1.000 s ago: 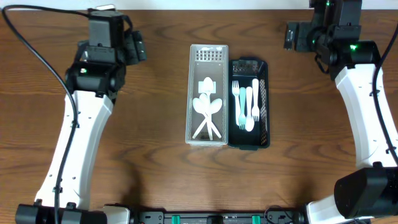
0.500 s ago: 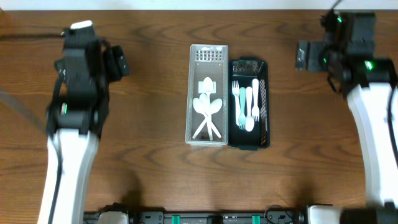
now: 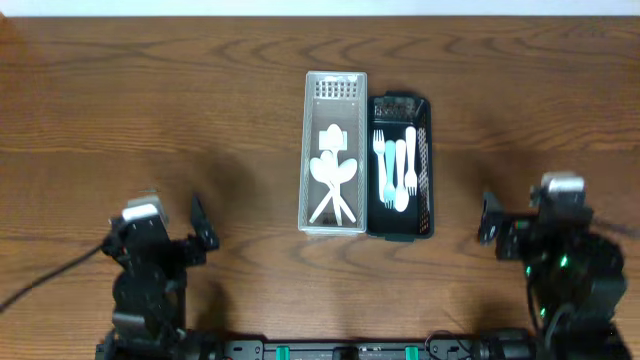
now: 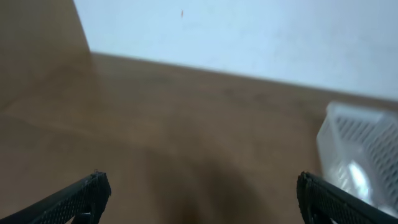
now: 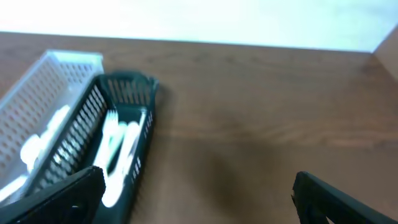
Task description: Pack container
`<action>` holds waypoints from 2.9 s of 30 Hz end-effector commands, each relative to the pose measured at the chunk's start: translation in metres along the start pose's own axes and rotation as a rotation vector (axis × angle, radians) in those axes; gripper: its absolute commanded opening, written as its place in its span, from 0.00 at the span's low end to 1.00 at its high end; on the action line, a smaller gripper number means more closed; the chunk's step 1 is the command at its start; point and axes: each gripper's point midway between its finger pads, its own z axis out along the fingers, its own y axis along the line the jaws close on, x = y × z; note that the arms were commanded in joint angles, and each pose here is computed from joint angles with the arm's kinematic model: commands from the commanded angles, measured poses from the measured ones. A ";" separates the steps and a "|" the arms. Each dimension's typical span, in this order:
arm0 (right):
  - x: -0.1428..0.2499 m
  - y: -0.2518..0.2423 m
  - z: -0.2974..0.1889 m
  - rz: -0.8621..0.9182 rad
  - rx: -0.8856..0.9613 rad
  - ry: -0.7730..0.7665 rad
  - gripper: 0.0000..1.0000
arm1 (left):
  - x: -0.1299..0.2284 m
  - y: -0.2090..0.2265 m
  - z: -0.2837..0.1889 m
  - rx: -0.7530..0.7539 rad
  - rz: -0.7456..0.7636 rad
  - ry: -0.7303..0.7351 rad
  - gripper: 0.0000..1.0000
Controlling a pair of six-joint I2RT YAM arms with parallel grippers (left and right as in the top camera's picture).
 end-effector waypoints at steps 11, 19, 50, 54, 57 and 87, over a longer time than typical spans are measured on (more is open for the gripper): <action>0.119 -0.016 0.004 -0.026 0.089 0.284 0.99 | 0.115 0.026 -0.018 -0.068 0.151 0.393 0.98; 0.142 -0.018 -0.004 -0.038 0.092 0.386 0.99 | 0.125 0.029 -0.023 -0.075 0.168 0.439 0.98; 0.087 0.007 -0.012 0.000 -0.052 -0.013 0.99 | 0.125 0.029 -0.023 -0.075 0.168 0.440 0.98; 0.070 0.012 0.009 0.004 -0.069 -0.137 0.99 | 0.125 0.029 -0.023 -0.075 0.168 0.439 0.98; 0.053 0.015 0.024 0.016 -0.076 -0.289 0.99 | 0.125 0.029 -0.023 -0.075 0.168 0.439 0.98; 0.074 0.021 0.051 -0.050 -0.083 -0.344 0.99 | 0.125 0.029 -0.023 -0.075 0.168 0.439 0.98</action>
